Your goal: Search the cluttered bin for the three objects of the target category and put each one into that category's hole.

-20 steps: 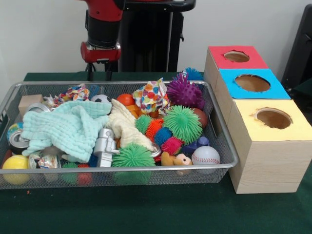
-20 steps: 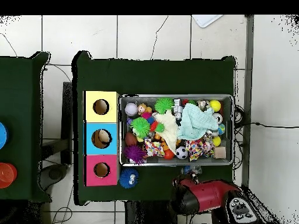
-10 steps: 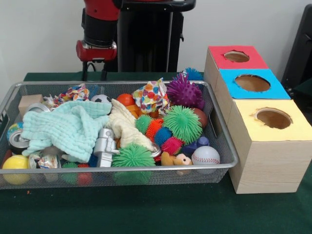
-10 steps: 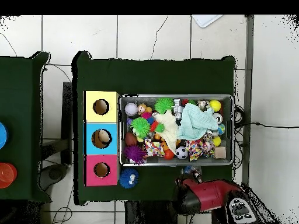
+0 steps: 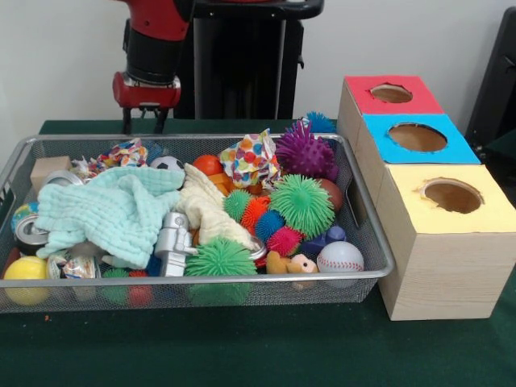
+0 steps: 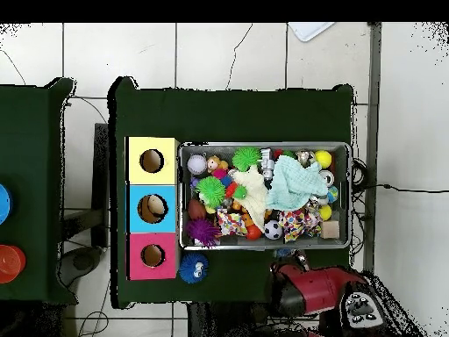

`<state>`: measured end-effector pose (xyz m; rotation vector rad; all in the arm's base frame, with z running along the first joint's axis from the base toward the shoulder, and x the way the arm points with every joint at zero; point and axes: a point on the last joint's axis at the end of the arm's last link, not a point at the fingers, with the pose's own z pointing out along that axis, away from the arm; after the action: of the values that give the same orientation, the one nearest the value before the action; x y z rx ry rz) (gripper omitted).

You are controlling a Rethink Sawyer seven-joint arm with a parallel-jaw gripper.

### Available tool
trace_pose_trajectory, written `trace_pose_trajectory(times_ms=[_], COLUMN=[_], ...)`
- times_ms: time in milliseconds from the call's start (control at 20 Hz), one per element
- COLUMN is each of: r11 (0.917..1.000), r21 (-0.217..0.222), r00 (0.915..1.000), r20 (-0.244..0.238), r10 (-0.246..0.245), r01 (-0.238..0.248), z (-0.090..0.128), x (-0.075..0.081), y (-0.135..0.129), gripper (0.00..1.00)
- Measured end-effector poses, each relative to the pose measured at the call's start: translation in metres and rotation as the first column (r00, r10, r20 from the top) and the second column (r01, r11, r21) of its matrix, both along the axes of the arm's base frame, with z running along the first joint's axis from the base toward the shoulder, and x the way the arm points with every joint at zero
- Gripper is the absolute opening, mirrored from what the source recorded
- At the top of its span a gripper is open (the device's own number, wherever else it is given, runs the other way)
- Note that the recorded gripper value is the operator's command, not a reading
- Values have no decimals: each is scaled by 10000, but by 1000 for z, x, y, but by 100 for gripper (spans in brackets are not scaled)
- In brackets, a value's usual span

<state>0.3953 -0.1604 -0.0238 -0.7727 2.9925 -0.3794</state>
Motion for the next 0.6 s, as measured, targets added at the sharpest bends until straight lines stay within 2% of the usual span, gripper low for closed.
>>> trace_pose_trajectory(times_ms=[150, 600], r11=[9998, 9955], r21=[113, 354], r00=[9999, 9942], r20=[85, 584], r10=[-150, -903], r01=[149, 884], z=[-12, -15], x=[1, 8], y=[-9, -39], gripper=[100, 100])
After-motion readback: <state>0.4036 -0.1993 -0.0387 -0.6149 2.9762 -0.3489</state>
